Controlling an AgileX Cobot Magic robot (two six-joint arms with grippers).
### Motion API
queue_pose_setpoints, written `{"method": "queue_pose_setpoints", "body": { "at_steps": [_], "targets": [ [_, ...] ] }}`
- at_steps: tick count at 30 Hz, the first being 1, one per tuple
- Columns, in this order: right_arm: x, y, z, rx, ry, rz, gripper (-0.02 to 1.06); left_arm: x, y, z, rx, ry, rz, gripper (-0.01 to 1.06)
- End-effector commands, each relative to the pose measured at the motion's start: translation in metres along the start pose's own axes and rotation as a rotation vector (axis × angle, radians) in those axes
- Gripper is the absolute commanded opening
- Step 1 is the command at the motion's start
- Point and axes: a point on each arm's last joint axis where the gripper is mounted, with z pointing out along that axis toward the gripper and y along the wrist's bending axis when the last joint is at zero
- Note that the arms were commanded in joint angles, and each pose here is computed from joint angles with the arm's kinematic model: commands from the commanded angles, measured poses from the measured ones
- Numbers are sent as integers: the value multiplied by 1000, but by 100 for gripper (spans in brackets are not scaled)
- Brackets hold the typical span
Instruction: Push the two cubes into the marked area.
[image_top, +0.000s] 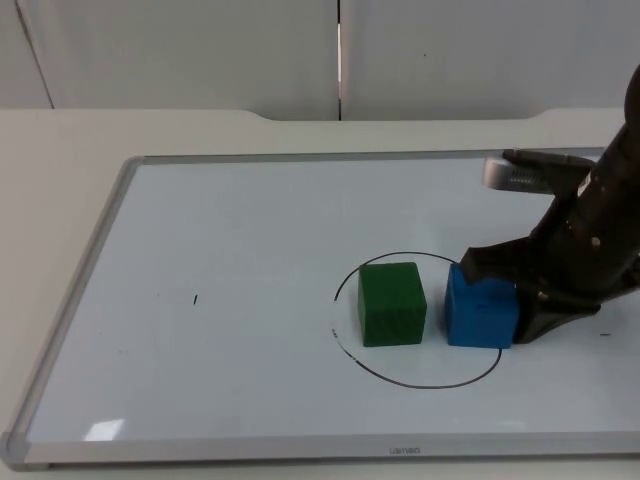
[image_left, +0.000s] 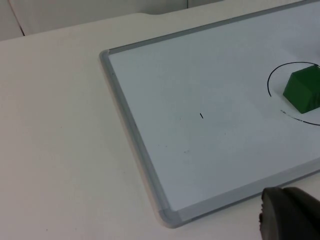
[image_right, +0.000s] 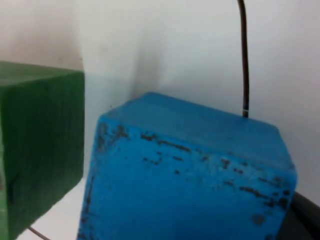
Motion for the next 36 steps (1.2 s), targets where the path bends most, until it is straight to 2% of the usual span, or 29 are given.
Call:
{"method": "queue_pose_setpoints", "body": {
  "at_steps": [1, 9, 26, 36],
  "targets": [
    [-1, 2, 1, -1, -9, -6, 0, 1, 0, 1, -3, 1, -3, 0],
    [-10, 9, -30, -24, -126, -20, 0, 1, 0, 1, -3, 1, -1, 0],
    [-7, 9, -32, -29, -99, -14, 0, 1, 0, 1, -3, 1, 2, 0],
    [-8, 12, -31, -28, -124, -27, 0, 1, 0, 1, -3, 1, 2, 0]
  ]
}}
